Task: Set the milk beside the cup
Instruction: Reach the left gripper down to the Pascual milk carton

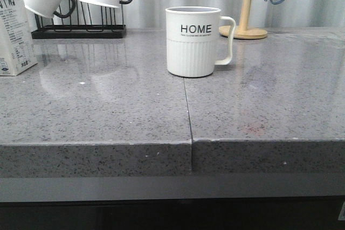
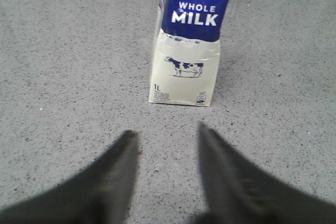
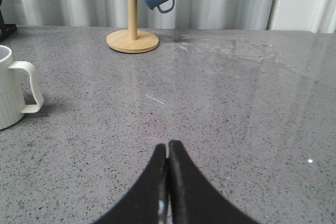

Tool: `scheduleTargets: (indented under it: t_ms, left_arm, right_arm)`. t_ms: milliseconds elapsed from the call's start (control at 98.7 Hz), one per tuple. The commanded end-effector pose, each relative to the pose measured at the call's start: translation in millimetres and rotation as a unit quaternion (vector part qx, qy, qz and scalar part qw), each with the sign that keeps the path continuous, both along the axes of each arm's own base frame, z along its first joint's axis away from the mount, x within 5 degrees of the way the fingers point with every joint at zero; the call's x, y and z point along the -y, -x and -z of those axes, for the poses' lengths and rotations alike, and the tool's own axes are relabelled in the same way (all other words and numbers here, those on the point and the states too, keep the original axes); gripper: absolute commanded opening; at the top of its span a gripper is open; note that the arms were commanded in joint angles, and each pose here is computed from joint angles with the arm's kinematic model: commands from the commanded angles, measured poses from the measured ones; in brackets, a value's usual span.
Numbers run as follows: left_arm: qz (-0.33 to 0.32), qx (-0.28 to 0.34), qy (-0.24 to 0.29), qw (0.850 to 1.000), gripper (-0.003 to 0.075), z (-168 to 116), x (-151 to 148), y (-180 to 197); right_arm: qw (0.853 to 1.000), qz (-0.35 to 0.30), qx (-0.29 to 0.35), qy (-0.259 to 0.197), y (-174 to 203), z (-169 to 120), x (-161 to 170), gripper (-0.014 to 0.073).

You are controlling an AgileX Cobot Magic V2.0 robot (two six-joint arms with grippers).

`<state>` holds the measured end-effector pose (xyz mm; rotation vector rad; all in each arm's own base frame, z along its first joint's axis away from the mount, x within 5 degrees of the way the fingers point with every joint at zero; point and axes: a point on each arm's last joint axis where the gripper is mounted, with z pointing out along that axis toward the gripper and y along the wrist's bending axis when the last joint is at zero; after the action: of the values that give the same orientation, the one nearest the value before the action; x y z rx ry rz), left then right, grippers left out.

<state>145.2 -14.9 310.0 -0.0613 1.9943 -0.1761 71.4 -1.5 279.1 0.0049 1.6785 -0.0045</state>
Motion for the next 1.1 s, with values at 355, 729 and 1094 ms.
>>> scheduleTargets:
  t_ms: [355, 729, 1094]
  left_arm:
    - [0.041, 0.118, 0.003, 0.992, 0.0657, -19, 18, -36]
    - [0.036, 0.153, 0.016, 0.987, 0.0657, 0, 26, -81]
    - [0.016, 0.166, 0.033, 0.986, 0.0657, 11, 27, -117]
  right_arm:
    - [0.999, -0.003, 0.046, 0.009, 0, -15, -1, -0.0068]
    - [0.999, -0.003, 0.046, 0.009, 0, -15, -1, -0.0068]
    - [0.999, -0.003, 0.046, 0.009, 0, -15, -1, -0.0068]
